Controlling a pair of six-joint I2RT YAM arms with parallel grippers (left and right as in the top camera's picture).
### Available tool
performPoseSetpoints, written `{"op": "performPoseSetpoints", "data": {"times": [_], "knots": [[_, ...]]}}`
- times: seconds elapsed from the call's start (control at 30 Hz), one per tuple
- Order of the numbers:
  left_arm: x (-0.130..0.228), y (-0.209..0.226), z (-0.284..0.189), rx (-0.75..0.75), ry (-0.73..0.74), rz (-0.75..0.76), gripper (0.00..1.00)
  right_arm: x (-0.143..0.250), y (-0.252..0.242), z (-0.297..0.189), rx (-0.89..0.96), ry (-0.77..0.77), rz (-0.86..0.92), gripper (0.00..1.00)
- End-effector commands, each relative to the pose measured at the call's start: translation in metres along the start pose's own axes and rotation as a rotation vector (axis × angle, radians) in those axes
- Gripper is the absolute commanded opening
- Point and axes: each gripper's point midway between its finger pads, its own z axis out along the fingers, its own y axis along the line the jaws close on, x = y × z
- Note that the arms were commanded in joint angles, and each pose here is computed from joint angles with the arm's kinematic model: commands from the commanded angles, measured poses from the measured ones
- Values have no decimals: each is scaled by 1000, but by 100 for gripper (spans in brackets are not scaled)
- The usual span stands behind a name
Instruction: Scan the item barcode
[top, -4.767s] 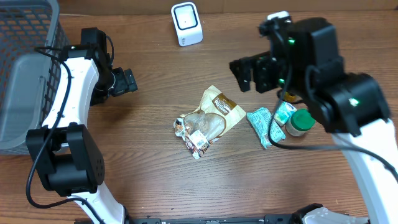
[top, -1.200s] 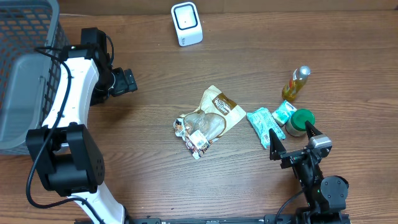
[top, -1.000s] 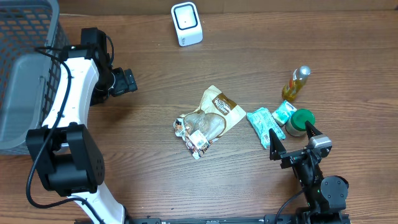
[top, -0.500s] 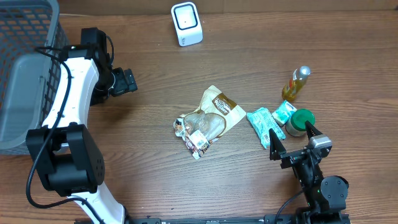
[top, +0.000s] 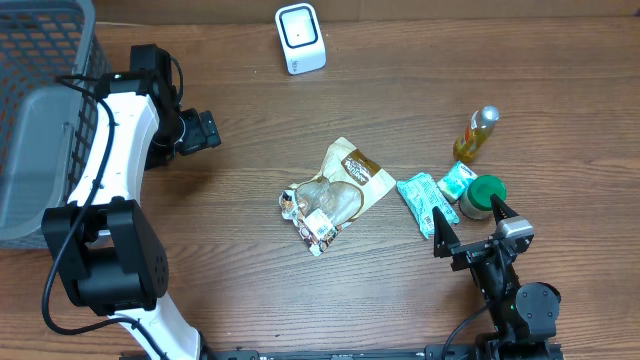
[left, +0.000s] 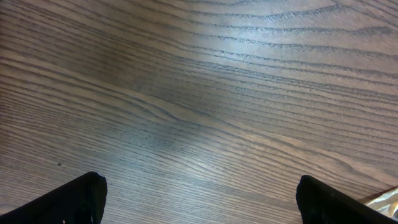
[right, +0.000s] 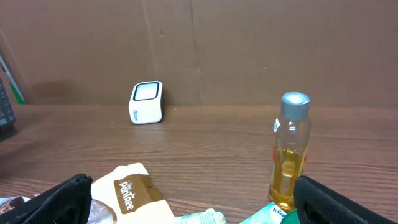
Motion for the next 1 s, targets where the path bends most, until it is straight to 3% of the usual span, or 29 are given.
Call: {"op": "performPoseSetpoints", "data": {"times": [0.0, 0.27, 0.43, 0.57, 0.73, 0.97], "knots": [[-9, -1, -32, 19, -89, -2, 99, 2, -2, 0, 9, -1, 0, 100], [5, -4, -166, 126, -431, 14, 100, 2, -2, 0, 9, -1, 0, 100], [59, 11, -283, 224, -757, 17, 100, 2, -2, 0, 9, -1, 0, 100], [98, 23, -332, 273, -917, 19, 100, 2, -2, 0, 9, -1, 0, 100], [128, 44, -352, 228, -1004, -9, 100, 2, -2, 0, 9, -1, 0, 100], [156, 53, -318, 187, -871, -5, 99, 2, -2, 0, 9, -1, 0, 100]]}}
